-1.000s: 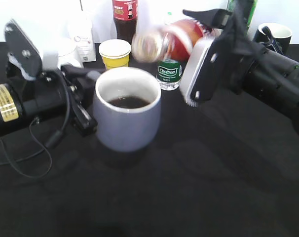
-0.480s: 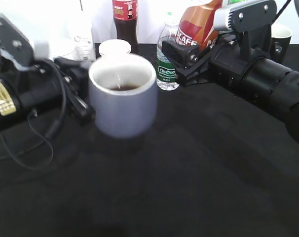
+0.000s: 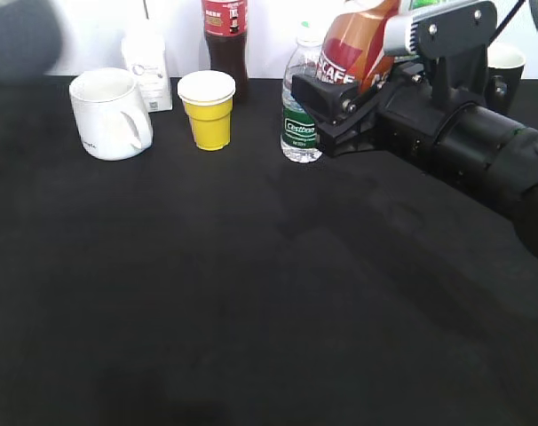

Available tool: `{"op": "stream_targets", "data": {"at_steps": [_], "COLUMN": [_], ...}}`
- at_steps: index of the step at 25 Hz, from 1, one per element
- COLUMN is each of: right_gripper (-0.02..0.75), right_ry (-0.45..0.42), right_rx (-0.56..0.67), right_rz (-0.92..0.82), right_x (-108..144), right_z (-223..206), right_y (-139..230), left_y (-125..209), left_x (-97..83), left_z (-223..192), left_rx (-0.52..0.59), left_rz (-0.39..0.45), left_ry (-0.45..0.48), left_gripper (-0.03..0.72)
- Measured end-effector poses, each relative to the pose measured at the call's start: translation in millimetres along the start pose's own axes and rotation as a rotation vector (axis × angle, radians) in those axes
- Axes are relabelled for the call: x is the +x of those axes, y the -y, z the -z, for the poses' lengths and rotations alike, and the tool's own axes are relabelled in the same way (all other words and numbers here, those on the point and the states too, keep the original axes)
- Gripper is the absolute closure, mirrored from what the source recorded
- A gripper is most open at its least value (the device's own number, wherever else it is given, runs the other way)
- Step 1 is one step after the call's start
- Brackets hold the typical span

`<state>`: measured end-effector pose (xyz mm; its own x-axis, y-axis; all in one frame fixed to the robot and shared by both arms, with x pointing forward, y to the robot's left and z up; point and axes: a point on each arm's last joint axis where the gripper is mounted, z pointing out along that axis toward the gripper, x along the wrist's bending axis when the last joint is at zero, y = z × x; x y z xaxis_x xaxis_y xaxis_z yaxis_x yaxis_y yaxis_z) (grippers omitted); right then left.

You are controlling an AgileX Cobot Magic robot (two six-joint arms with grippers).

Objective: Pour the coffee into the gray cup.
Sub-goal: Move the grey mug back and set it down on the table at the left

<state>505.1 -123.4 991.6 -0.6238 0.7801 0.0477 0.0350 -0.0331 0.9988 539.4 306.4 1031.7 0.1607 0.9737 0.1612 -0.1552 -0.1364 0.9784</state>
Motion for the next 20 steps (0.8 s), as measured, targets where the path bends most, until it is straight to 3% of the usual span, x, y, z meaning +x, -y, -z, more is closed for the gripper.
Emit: {"op": "stream_targets", "data": {"at_steps": [4, 12, 15, 20], "right_gripper": [0.206, 0.206, 0.206, 0.206], "right_ry": [0.001, 0.001, 0.001, 0.002], "right_rx": [0.006, 0.007, 0.007, 0.013], "right_rz": [0.000, 0.000, 0.000, 0.000], "right_x": [-0.1, -0.1, -0.1, -0.2], "right_z": [0.0, 0.0, 0.0, 0.0], "right_y": [0.5, 0.6, 0.6, 1.2], "left_y": [19.2, 88.0, 108.1, 138.7], "left_x": [37.5, 62.6, 66.2, 49.2], "left_z": [-27.1, -100.9, -121.2, -151.9], "left_rx": [0.038, 0.144, 0.153, 0.186], "left_rz": [-0.007, 0.021, 0.030, 0.052], "left_ry": [-0.089, -0.112, -0.117, -0.072], "left_gripper": [0.619, 0.619, 0.619, 0.619]}}
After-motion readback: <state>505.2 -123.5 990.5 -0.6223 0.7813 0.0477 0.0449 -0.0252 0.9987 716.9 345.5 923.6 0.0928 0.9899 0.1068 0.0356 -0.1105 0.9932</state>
